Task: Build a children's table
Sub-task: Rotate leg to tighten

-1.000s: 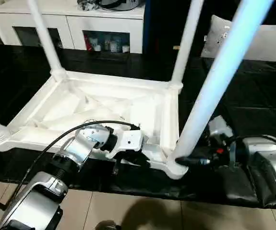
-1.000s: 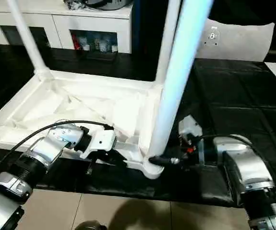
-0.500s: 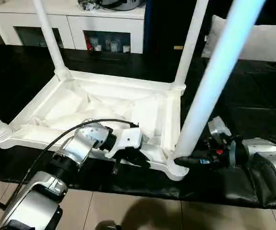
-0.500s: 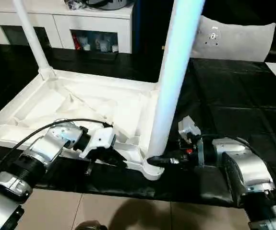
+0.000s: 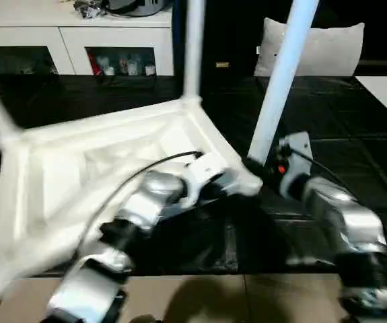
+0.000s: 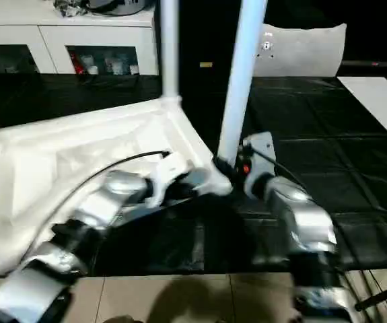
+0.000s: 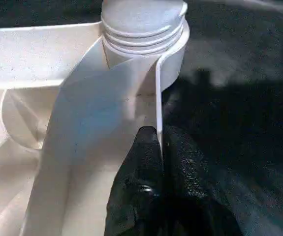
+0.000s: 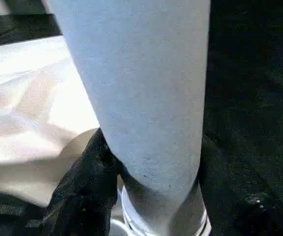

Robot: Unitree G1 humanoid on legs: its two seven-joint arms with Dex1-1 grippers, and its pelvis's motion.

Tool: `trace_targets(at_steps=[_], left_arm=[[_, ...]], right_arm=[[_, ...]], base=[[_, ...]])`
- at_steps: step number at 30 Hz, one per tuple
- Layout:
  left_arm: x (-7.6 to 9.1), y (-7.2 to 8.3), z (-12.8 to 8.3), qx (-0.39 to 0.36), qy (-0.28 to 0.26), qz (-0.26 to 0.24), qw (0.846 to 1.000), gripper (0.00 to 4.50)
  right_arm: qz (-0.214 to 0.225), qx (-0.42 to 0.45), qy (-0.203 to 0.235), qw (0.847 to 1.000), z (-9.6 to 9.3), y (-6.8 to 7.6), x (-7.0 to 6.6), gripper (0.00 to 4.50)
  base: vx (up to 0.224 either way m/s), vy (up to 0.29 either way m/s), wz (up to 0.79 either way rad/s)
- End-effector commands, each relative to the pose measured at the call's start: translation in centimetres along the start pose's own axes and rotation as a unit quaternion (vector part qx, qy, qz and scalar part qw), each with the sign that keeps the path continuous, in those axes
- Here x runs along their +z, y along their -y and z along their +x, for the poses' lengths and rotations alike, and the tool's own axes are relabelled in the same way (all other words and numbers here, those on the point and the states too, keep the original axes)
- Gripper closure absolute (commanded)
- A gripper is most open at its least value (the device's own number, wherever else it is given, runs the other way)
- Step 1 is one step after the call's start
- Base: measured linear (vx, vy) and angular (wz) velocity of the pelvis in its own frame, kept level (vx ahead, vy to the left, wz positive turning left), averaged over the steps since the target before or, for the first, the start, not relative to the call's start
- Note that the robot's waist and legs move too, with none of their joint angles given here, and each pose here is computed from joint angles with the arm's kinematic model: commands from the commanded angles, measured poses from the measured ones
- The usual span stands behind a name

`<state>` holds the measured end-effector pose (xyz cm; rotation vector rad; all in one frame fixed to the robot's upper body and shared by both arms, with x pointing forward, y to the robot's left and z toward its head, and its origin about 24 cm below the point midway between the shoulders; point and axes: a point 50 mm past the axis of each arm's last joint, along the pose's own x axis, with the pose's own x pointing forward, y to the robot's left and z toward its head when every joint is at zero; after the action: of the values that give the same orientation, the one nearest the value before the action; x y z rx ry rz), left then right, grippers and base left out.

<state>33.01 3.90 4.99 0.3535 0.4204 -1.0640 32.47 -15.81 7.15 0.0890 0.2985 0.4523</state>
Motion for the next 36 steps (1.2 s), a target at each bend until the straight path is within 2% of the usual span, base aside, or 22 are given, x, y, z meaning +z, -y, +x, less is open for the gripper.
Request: trace_targets(at_steps=[1, 3, 5, 6, 10, 11, 12, 15, 16, 18, 20, 21, 25, 26, 27, 30, 31, 36], left_arm=[[2.6, 1.0, 0.8, -0.020, 0.044, 0.022, 0.999, 4.50], [2.5, 1.0, 0.8, -0.022, 0.044, 0.026, 0.998, 4.50], [2.3, 0.9, 0.5, -0.027, 0.040, 0.040, 0.998, 4.50], [2.2, 0.8, 0.3, -0.028, 0.039, 0.046, 0.998, 4.50], [1.3, 0.2, -0.5, -0.039, 0.036, 0.073, 0.996, 4.50], [1.1, 0.1, -0.7, -0.042, 0.034, 0.075, 0.996, 4.50], [0.9, 0.0, -0.9, -0.045, 0.031, 0.077, 0.996, 4.50], [-0.1, -0.5, -1.9, -0.072, 0.016, 0.103, 0.992, 4.50], [-0.3, -0.5, -2.1, -0.083, 0.014, 0.111, 0.990, 4.50], [-0.8, -0.5, -2.6, -0.105, 0.008, 0.126, 0.986, 4.50], [-1.1, -0.3, -3.1, -0.136, 0.001, 0.144, 0.980, 4.50], [-1.6, -0.2, -3.6, -0.172, -0.015, 0.167, 0.971, 4.50], [-2.0, 0.0, -4.2, -0.213, -0.033, 0.201, 0.956, 4.50], [-2.0, 0.2, -4.5, -0.239, -0.036, 0.215, 0.946, 4.50], [-2.0, 0.2, -4.5, -0.239, -0.036, 0.215, 0.946, 4.50], [-2.2, 0.5, -4.9, -0.272, -0.041, 0.232, 0.933, 4.50], [-2.2, 0.5, -5.1, -0.284, -0.044, 0.239, 0.928, 4.50], [-2.3, 0.5, -5.4, -0.295, -0.045, 0.248, 0.922, 4.50]], right_arm=[[0.000, 0.061, -0.001, 0.998, 0.8, -2.1, -0.4, 1.79], [-0.007, 0.070, 0.003, 0.998, 0.7, -2.2, -0.4, 1.77], [-0.008, 0.079, 0.007, 0.997, 0.5, -2.2, -0.3, 1.49], [-0.010, 0.079, 0.011, 0.997, 0.4, -2.1, -0.2, 1.49], [-0.032, 0.102, 0.024, 0.994, -0.8, -0.9, 0.3, 1.23], [-0.036, 0.110, 0.024, 0.993, -1.1, -0.6, 0.3, 0.94], [-0.038, 0.119, 0.024, 0.992, -1.4, -0.4, 0.4, 0.94], [-0.065, 0.162, 0.005, 0.985, -2.8, 0.7, 0.5, 0.81], [-0.073, 0.173, -0.001, 0.982, -3.1, 0.9, 0.5, 0.52], [-0.090, 0.199, -0.018, 0.976, -3.9, 1.4, 0.5, 0.44], [-0.106, 0.223, -0.034, 0.969, -4.5, 1.6, 0.4, 0.24], [-0.123, 0.247, -0.058, 0.960, -5.0, 1.8, 0.2, 0.10], [-0.143, 0.303, -0.089, 0.938, -5.9, 1.8, -0.3, 0.10], [-0.146, 0.338, -0.097, 0.925, -6.3, 1.5, -0.4, 0.22], [-0.146, 0.338, -0.097, 0.925, -6.3, 1.5, -0.4, 0.33], [-0.142, 0.381, -0.107, 0.907, -6.8, 1.1, -0.5, 0.54], [-0.135, 0.400, -0.118, 0.899, -7.0, 0.9, -0.6, 0.78], [-0.122, 0.426, -0.128, 0.887, -7.2, 0.6, -0.9, 1.11]], base=[[0.000, 0.000, 0.00], [0.000, 0.000, 0.00], [0.000, 0.000, 0.00], [0.000, 0.000, 0.00], [0.000, 0.000, 0.00], [0.000, 0.000, 0.00], [0.000, 0.000, 0.00], [0.000, 0.000, 0.00], [0.000, 0.000, 0.00], [0.000, 0.000, 0.00], [0.000, 0.000, 0.00], [0.000, 0.000, 0.00], [0.000, 0.000, 0.00], [0.000, 0.000, 0.00], [0.000, 0.000, 0.00], [0.000, 0.000, 0.00], [0.000, 0.000, 0.00], [0.000, 0.000, 0.00]])
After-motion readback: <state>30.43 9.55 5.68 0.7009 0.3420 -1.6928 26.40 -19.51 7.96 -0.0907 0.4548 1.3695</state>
